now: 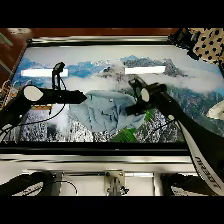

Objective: Fold the shirts.

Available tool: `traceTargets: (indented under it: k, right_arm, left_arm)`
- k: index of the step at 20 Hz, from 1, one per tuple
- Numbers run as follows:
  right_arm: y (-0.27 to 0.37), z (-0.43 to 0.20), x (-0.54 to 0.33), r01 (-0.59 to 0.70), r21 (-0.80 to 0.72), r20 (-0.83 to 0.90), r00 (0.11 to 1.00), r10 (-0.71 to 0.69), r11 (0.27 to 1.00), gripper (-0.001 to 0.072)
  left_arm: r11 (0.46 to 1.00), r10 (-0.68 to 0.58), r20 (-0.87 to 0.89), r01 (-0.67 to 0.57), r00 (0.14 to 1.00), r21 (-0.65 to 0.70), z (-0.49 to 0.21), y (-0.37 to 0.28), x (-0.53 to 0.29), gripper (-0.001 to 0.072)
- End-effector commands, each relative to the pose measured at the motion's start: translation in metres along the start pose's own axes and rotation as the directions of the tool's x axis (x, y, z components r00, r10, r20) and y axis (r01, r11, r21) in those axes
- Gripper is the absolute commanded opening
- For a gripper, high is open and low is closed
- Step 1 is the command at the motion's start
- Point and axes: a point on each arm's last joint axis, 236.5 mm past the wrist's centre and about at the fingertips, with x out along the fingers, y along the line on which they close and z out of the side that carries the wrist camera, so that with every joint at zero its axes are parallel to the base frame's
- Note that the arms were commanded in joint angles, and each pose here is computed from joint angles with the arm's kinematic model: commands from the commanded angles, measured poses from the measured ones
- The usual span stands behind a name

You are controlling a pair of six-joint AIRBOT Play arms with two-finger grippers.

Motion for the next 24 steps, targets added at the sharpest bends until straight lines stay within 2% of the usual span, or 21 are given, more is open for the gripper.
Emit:
traceTargets:
  k: [1,4,7,8,10,12,14,16,18,21,24]
  right_arm:
    - [0.004,0.063,-0.125,0.038,-0.124,0.328,0.945,0.005,0.992,0.0068]
    - [0.01,0.09,-0.286,0.082,-0.136,0.652,0.758,0.027,0.987,0.0068]
    - [0.011,0.081,-0.435,0.064,-0.08,0.869,0.493,0.038,0.995,0.0068]
    - [0.012,0.072,-0.466,0.045,-0.069,0.901,0.431,0.043,0.997,0.0068]
    - [0.012,0.057,-0.491,0.004,-0.053,0.919,0.391,0.047,0.999,0.0068]
    - [0.01,0.045,-0.469,0.004,-0.047,0.872,0.487,0.039,0.999,0.0068]
    - [0.008,0.034,-0.43,0.006,-0.043,0.781,0.624,0.03,0.999,0.0068]
    - [0.013,0.025,-0.384,-0.016,-0.051,0.656,0.754,0.046,0.999,0.0068]
    - [0.03,0.016,-0.327,-0.078,-0.086,0.47,0.876,0.109,0.993,0.0068]
    - [0.048,0.006,-0.252,-0.161,-0.097,0.196,0.965,0.177,0.982,0.0068]
    - [0.068,-0.006,-0.19,-0.26,-0.08,-0.014,0.965,0.26,0.962,0.0068]
  left_arm:
    - [0.986,-0.001,0.019,-0.002,1.0,0.165,0.036,-0.026,-0.038,0.006]
    - [0.933,0.0,0.21,-0.075,0.978,0.351,0.115,-0.078,-0.13,0.006]
    - [0.908,-0.111,0.508,-0.12,0.854,0.401,0.187,-0.153,-0.256,0.006]
    - [0.906,-0.154,0.578,-0.118,0.801,0.406,0.197,-0.175,-0.296,0.006]
    - [0.893,-0.208,0.66,-0.135,0.722,0.429,0.2,-0.202,-0.35,0.006]
    - [0.902,-0.168,0.68,-0.168,0.714,0.399,0.191,-0.196,-0.364,0.006]
    - [0.922,-0.052,0.621,-0.201,0.782,0.33,0.173,-0.165,-0.343,0.0061]
    - [0.936,0.058,0.456,-0.207,0.888,0.284,0.142,-0.13,-0.297,0.0061]
    - [0.945,0.128,0.269,-0.199,0.955,0.258,0.11,-0.1,-0.249,0.0061]
    - [0.949,0.229,0.059,-0.236,0.972,0.21,0.071,-0.049,-0.185,0.0061]
    - [0.951,0.29,-0.123,-0.271,0.949,0.145,0.022,0.0,-0.125,0.006]
